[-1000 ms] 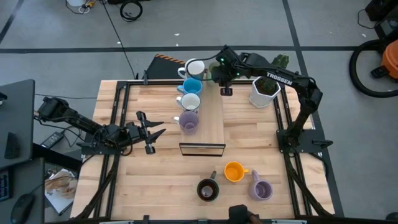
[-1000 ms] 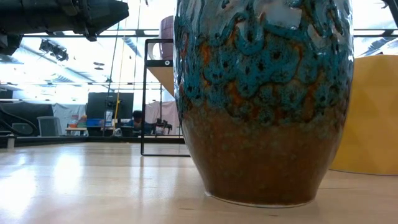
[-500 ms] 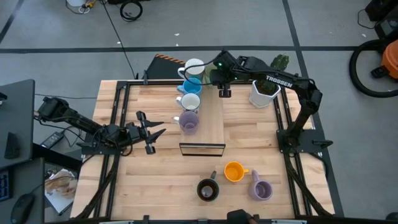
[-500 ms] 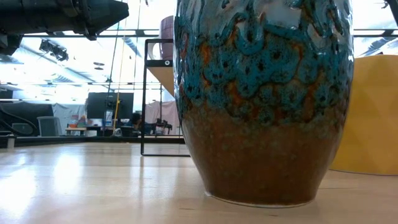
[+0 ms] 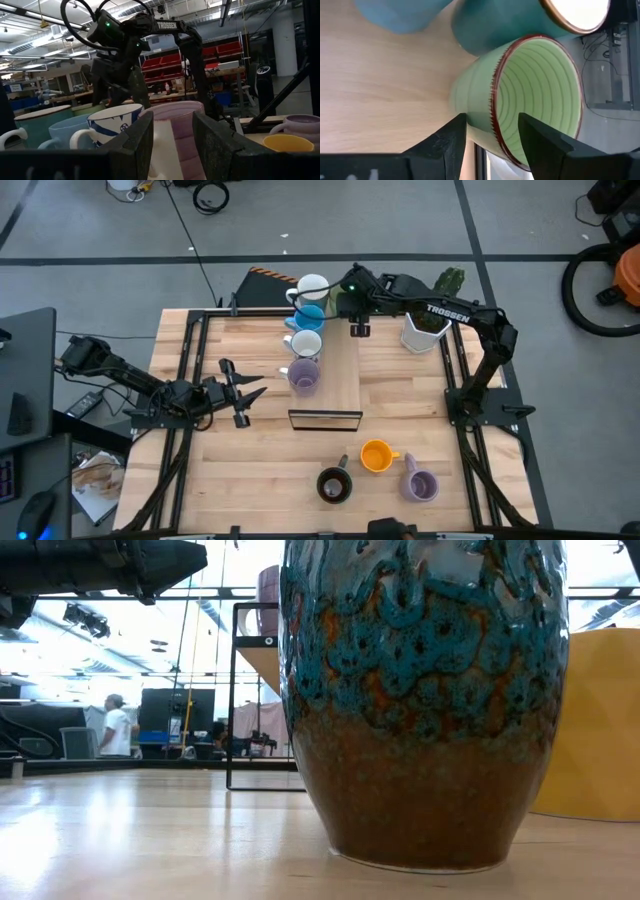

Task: Place coffee mugs
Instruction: Put the green patterned mug on the shelf, then put the yellow mug on the shelf

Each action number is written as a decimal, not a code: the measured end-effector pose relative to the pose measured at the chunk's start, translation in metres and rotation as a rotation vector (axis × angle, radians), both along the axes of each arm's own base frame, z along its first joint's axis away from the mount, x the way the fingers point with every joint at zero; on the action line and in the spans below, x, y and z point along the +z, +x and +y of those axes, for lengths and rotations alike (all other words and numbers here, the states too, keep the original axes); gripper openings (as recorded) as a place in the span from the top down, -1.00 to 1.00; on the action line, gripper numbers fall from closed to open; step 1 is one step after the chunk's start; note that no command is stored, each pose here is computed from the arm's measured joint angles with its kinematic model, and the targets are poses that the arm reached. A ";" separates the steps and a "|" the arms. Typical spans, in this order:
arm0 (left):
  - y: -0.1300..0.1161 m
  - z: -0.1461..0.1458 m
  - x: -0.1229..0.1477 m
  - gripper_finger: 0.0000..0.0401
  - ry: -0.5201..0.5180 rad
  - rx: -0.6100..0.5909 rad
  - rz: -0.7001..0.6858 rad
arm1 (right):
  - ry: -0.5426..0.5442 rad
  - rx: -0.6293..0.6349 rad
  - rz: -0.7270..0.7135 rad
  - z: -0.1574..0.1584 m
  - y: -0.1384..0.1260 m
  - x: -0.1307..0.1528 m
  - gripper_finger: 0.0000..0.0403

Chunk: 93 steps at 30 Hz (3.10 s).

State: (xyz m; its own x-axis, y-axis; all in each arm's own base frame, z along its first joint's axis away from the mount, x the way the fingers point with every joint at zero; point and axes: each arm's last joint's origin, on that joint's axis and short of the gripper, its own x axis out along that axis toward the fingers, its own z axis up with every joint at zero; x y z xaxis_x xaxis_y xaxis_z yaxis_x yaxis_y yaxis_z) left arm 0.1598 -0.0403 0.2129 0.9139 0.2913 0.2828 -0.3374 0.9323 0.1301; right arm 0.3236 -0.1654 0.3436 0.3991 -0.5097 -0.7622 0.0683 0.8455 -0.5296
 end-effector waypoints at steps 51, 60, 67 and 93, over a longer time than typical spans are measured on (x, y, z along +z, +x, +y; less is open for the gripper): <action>0.001 0.000 -0.002 0.29 0.064 0.017 0.042 | 0.341 -0.011 -0.149 0.157 -0.025 0.039 0.08; 0.000 0.001 -0.002 0.29 0.180 0.107 0.088 | 0.522 0.021 -0.156 0.253 -0.041 0.037 0.08; -0.002 0.002 0.004 0.29 0.244 0.149 0.058 | 0.625 -0.016 -0.110 0.298 -0.050 0.020 0.08; 0.000 0.002 -0.001 0.29 -0.027 0.053 0.008 | 0.619 -0.246 0.217 0.370 -0.015 -0.098 -0.06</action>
